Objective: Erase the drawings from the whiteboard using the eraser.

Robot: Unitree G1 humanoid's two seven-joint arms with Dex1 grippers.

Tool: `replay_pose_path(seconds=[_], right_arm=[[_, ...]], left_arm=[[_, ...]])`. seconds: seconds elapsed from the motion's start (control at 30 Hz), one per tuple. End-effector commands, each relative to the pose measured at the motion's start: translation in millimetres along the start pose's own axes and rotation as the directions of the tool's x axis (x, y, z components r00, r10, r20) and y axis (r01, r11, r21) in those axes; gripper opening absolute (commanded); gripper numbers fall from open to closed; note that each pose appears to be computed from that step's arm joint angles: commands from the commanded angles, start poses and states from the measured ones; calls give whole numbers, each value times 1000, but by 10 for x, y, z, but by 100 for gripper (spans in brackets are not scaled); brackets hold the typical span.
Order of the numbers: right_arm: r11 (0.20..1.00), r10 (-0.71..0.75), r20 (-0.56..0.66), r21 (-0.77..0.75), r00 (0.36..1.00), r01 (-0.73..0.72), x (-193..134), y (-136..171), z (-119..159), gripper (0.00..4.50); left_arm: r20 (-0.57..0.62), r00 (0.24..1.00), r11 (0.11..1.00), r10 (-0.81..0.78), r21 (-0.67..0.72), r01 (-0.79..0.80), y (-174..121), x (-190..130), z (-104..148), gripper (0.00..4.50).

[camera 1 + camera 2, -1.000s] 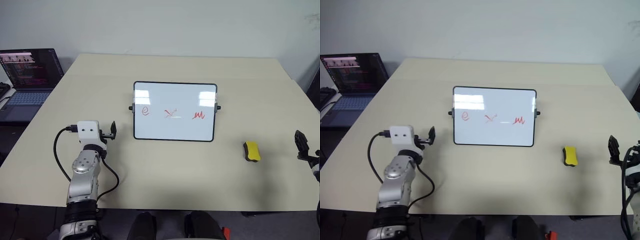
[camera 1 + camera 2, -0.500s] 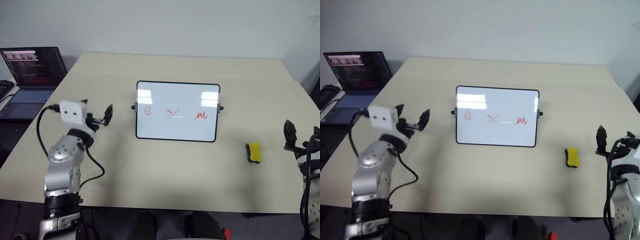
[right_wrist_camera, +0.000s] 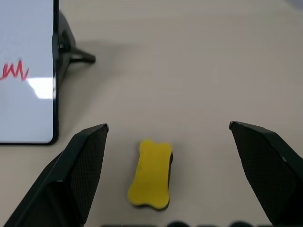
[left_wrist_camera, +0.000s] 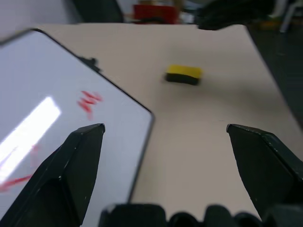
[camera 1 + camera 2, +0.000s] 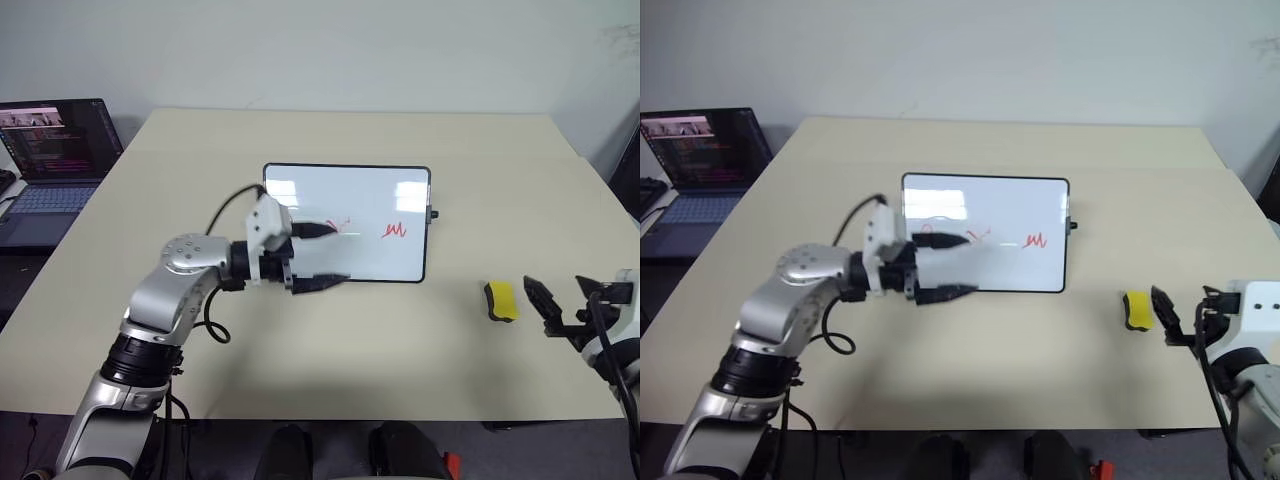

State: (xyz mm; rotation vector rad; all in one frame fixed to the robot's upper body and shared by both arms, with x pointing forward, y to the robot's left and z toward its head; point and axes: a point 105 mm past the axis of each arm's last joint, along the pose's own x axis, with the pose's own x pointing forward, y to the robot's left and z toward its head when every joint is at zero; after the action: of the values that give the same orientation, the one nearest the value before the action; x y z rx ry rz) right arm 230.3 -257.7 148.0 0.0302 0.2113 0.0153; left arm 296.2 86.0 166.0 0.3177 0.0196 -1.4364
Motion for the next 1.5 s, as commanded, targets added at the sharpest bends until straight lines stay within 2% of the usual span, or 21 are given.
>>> replay_pose_path(seconds=[0.03, 0.13, 0.27, 0.6, 0.9, 1.5], right_arm=[[999, -32, 14, -1, 999, 32, -60, -20, 90, 448], [998, -49, -3, 24, 999, 49, -62, -51, 63, 448], [999, -28, -41, -28, 999, 27, 12, -7, 23, 448], [996, -29, -153, -84, 988, 17, 305, -4, -218, 448], [997, -53, -136, -66, 989, 44, 513, -78, -202, 448], [998, -57, -157, -17, 986, 55, 657, 16, -335, 448]], left_arm=[[20, 995, 993, -98, 73, 96, -90, 57, 118, 450], [41, 991, 989, -126, 89, 122, -96, 156, 153, 450], [80, 985, 984, -151, 109, 141, -94, 298, 255, 450], [42, 978, 968, -206, 157, 198, -109, 474, 224, 450], [27, 980, 968, -199, 159, 192, -100, 493, 158, 450], [31, 985, 974, -169, 158, 162, -111, 501, 115, 450]])
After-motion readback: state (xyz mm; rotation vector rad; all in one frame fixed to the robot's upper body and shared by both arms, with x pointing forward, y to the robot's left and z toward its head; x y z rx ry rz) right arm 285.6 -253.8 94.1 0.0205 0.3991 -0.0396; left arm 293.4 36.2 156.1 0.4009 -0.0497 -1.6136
